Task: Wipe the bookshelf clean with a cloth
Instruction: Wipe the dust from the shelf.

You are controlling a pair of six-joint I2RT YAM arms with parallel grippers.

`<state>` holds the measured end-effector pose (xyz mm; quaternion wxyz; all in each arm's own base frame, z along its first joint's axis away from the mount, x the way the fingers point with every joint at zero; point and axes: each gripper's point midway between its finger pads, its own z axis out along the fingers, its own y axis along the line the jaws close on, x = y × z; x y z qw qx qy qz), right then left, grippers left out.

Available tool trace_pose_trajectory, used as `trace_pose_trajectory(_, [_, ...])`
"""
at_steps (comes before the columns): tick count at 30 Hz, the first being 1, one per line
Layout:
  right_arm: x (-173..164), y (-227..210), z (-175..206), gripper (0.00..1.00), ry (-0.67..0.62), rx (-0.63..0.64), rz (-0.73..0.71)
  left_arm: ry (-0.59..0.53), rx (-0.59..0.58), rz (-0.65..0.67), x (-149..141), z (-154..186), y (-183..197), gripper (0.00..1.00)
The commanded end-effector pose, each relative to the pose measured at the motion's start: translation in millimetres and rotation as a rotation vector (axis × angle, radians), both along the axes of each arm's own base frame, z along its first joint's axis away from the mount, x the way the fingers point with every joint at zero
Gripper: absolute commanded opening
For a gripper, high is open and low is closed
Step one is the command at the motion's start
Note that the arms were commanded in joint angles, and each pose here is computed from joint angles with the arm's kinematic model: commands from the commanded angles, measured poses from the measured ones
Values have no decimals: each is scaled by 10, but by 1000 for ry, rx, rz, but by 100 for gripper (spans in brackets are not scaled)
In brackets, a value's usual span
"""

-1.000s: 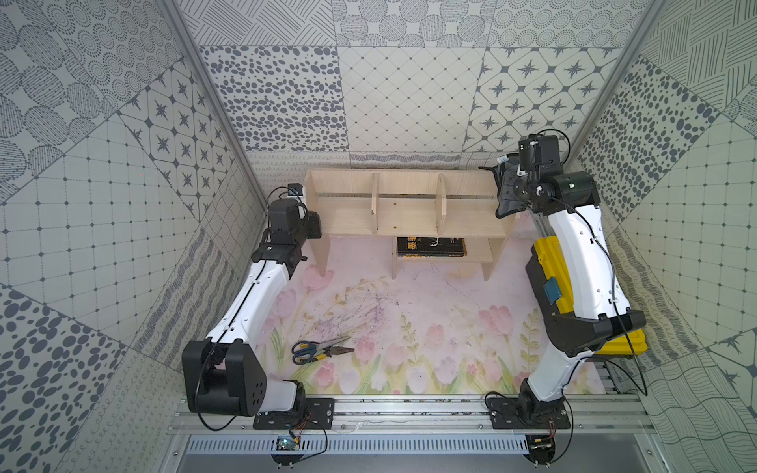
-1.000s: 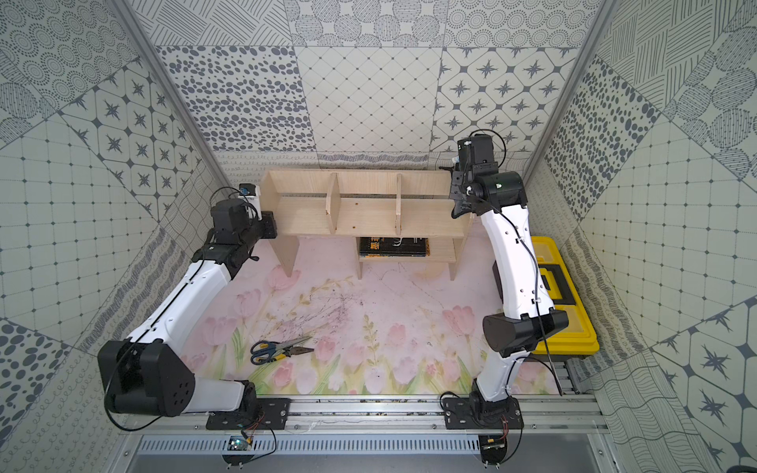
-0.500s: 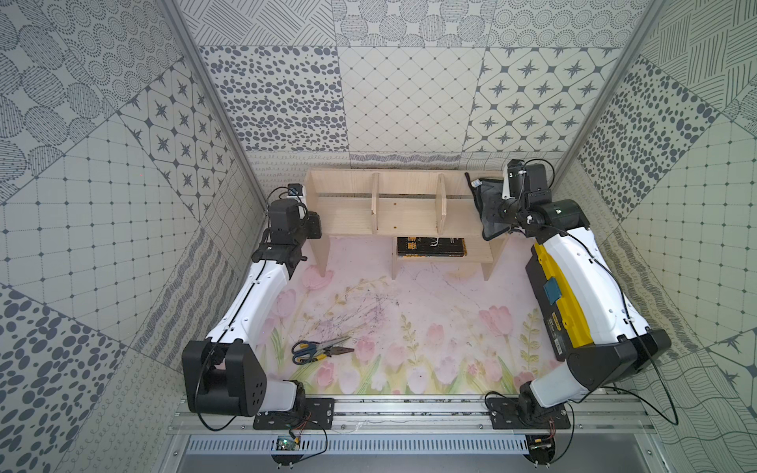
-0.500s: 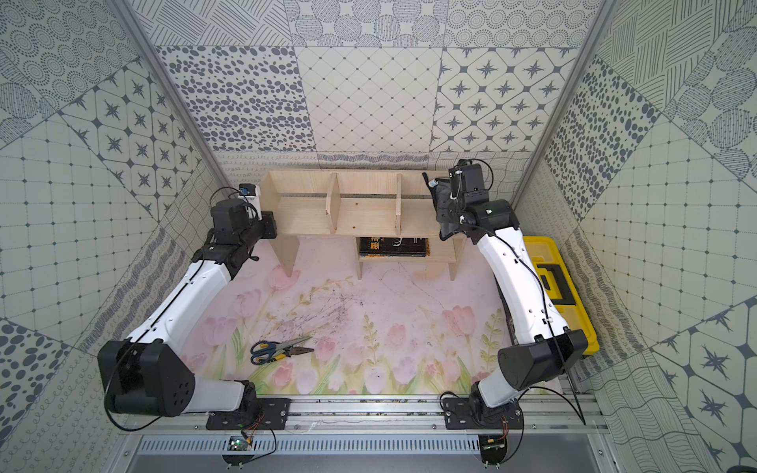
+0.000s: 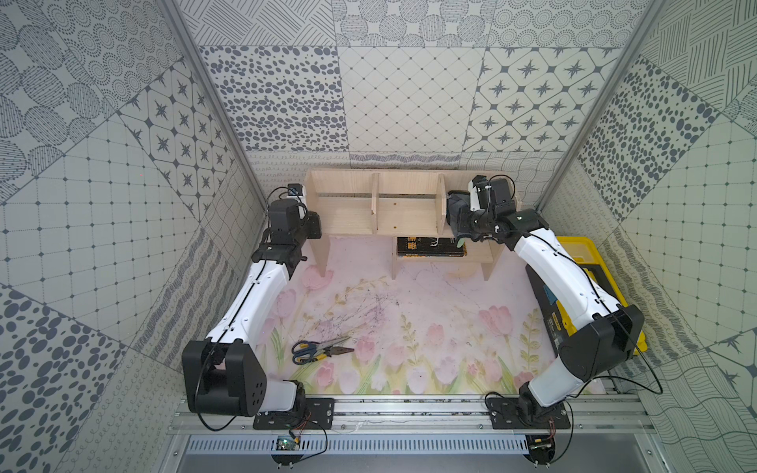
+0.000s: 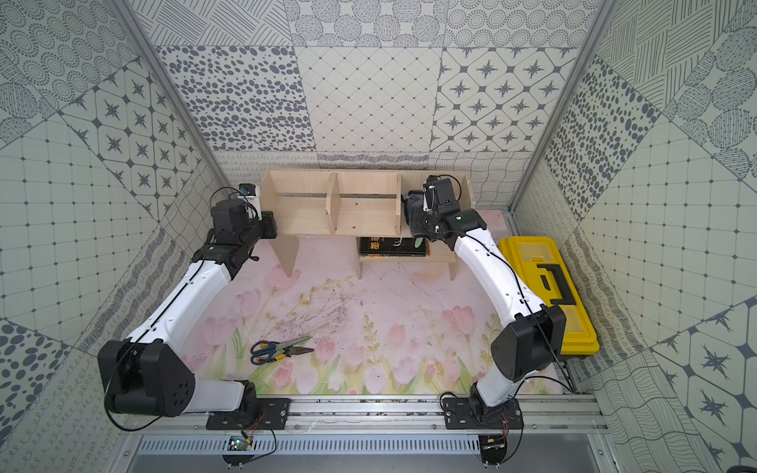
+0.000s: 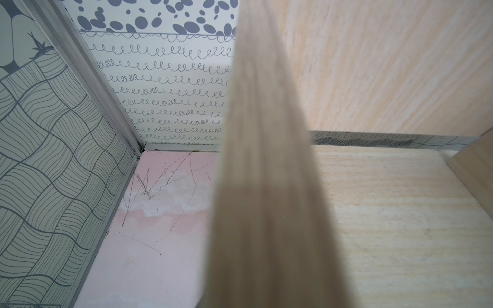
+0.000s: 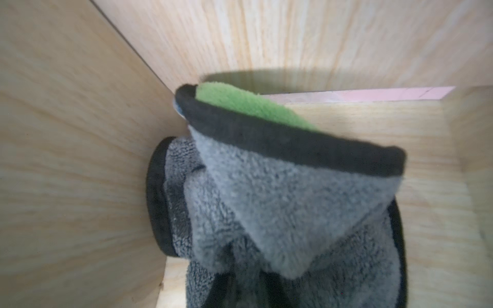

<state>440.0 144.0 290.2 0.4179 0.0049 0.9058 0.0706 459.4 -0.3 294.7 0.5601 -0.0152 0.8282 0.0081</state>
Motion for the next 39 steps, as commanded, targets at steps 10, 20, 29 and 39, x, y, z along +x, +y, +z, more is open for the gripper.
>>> trace_pose_trajectory(10, [243, -437, 183, 0, -21, -100, -165, -37, -167, 35, 40, 38, -143, 0])
trace_pose_trajectory(20, [194, 358, 221, 0, -27, 56, 41, -40, -165, 22, 25, 59, -199, 0])
trace_pose_trajectory(29, [-305, -75, -24, 0, -10, -44, -31, -40, -163, 23, 24, 57, -208, 0])
trace_pose_trajectory(39, [-343, -833, 784, 0, -181, -160, -220, -42, -159, 24, 16, 69, -209, 0])
